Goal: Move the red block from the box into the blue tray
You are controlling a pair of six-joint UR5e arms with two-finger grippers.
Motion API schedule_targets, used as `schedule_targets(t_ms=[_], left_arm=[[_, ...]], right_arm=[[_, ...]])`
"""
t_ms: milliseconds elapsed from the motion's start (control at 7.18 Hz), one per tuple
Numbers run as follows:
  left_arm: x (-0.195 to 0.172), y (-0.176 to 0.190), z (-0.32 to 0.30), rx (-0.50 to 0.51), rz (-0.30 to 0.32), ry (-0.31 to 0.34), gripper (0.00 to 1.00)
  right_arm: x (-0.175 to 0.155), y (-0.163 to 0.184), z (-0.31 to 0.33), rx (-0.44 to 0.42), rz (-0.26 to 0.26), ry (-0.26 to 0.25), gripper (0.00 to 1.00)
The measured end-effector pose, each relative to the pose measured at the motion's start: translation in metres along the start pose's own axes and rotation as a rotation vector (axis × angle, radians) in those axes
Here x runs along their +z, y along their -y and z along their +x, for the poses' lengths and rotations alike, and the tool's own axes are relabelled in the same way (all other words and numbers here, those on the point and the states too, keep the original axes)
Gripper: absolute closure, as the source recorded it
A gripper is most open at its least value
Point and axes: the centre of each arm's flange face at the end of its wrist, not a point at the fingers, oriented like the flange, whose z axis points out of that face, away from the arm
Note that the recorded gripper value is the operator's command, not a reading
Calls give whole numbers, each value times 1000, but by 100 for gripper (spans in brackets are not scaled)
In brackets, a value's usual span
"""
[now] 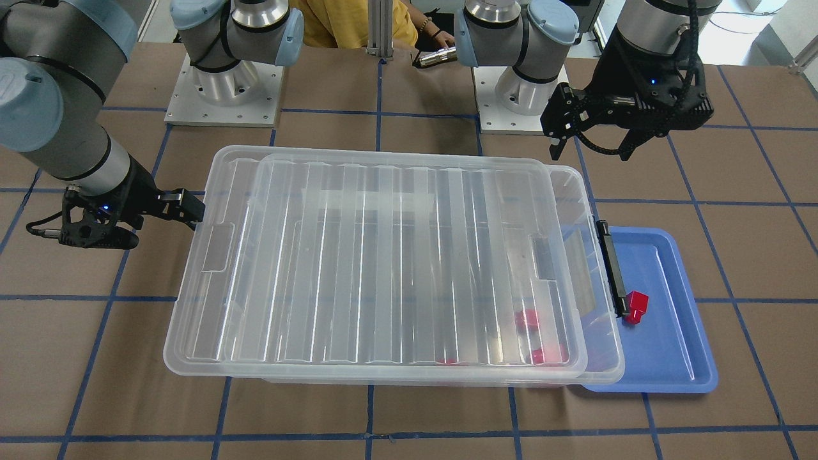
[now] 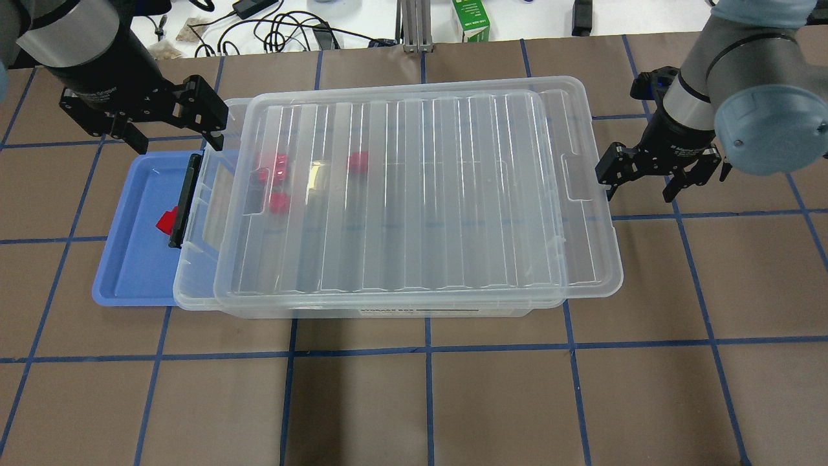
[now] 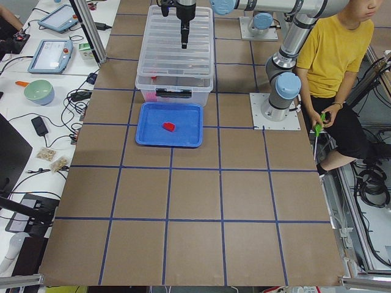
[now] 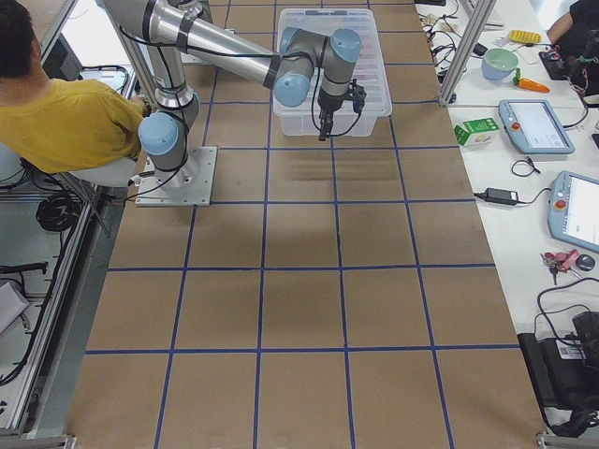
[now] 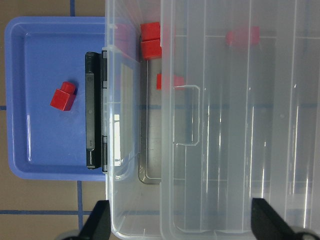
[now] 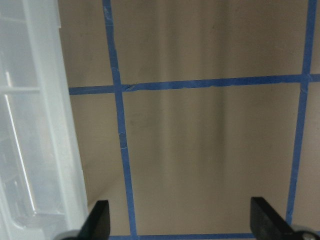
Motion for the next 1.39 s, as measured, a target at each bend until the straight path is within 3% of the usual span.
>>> schedule_targets(t_ms=[1392], left_arm=[[0,-1,-1,3,0,3,0]], right_arm=[[6,-3,-34,-23,-9,3,0]])
